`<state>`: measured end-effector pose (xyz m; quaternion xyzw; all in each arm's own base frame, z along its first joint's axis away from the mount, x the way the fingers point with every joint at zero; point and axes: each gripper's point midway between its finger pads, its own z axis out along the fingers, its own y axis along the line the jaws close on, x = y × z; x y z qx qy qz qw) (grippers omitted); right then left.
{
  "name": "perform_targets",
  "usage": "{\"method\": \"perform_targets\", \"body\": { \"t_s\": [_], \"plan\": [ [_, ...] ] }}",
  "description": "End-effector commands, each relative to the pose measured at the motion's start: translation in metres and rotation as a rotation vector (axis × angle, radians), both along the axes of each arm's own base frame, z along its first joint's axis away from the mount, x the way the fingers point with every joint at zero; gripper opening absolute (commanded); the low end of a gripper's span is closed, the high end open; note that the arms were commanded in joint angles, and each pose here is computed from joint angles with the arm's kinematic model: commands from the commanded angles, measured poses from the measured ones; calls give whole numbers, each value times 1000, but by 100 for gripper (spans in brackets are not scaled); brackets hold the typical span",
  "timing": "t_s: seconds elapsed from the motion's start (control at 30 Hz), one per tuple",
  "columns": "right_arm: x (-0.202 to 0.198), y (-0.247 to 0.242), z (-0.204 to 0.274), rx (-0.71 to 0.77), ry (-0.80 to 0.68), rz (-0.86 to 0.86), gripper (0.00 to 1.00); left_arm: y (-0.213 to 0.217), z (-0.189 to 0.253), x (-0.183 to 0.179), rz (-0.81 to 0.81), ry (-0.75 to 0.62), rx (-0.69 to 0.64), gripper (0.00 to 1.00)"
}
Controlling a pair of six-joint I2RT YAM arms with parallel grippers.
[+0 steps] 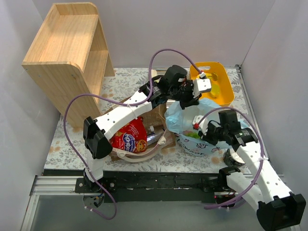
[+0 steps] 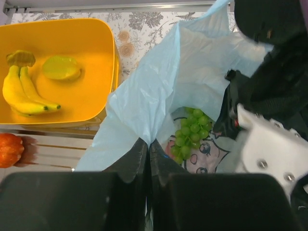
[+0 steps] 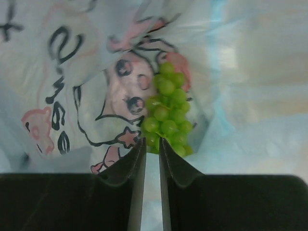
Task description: Untie the knot of the grocery bags and take out the mixed food
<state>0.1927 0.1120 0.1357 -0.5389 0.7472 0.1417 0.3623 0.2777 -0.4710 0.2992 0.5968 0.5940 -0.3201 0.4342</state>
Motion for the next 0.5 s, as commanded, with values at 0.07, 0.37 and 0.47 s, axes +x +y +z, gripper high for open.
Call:
{"method": "perform_targets", "body": {
  "t_s": [0.07,0.37,0.47],
  "plan": [
    [-76,25,-38,-147,46,506,22,34,68,-46,-87,-115,-178,0],
    [-33,10,-28,-263,-101,317,8,23,90,-57,-112,-211,-242,0],
    [-4,16,-9,-240,-155,189,26,25,97,-57,-107,-240,-270,0]
  ]
}}
